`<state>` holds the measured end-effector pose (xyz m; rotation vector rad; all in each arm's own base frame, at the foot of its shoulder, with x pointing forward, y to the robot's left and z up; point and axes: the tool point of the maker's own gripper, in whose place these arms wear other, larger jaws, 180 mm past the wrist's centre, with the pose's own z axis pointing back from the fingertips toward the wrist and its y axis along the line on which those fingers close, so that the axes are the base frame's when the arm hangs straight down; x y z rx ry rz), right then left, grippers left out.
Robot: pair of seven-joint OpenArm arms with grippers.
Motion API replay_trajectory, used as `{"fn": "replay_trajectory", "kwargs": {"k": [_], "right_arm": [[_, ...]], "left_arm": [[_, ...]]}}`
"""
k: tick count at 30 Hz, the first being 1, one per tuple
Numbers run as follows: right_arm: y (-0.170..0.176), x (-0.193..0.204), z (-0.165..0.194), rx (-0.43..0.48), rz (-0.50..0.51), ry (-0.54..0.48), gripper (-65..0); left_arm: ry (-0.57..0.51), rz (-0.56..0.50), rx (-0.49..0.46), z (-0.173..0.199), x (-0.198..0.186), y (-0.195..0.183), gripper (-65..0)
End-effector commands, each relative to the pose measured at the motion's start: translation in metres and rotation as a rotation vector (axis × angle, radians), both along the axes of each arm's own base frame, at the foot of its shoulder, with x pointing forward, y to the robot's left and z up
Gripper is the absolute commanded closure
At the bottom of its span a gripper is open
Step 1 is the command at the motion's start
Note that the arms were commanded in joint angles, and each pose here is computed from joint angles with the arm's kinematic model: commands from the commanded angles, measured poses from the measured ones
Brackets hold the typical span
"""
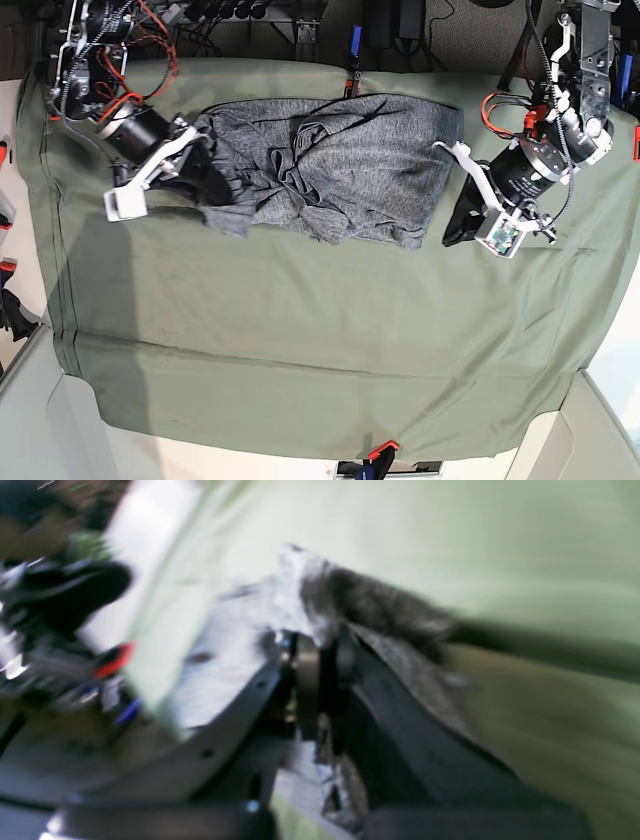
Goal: Fold the T-shirt properly
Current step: 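Fold the shirt's other end over with the right gripper toward the left gripper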
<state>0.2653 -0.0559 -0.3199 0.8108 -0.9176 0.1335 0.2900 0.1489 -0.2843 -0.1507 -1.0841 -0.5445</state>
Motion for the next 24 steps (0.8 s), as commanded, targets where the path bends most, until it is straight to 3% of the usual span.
{"fn": "replay_trajectory", "kwargs": {"k": [1,5,9,14,18,22,24], "right_arm": [[0.019,0.005,0.017,0.034,0.036,-0.066,0.0],[0.092,-0.001,0.030,0.048,0.190,-0.121,0.0],[0.145,0.000,0.044,-0.003,0.283,-0.211,0.0],[0.191,0.002,0.045,-0.025,0.382,-0.234,0.0],[0.216,-0.001,0.040,0.011,0.442,-0.200,0.0],[0.234,-0.014,0.044,0.045,0.511,-0.196,-24.6],[0.237,-0.015,0.049,0.054,0.517,-0.215,-27.2]], "left_arm": [[-0.026,0.009,0.004,0.008,0.000,0.009,0.0],[0.034,0.055,0.055,-0.008,-0.016,0.037,0.0],[0.084,0.079,0.078,-0.019,-0.032,0.050,0.0],[0.122,0.102,0.090,-0.028,-0.046,0.060,0.0],[0.130,0.116,0.096,-0.029,-0.050,0.065,0.0],[0.134,0.116,0.090,-0.029,-0.050,0.065,0.0],[0.134,0.116,0.090,-0.030,-0.051,0.065,0.0]]}}
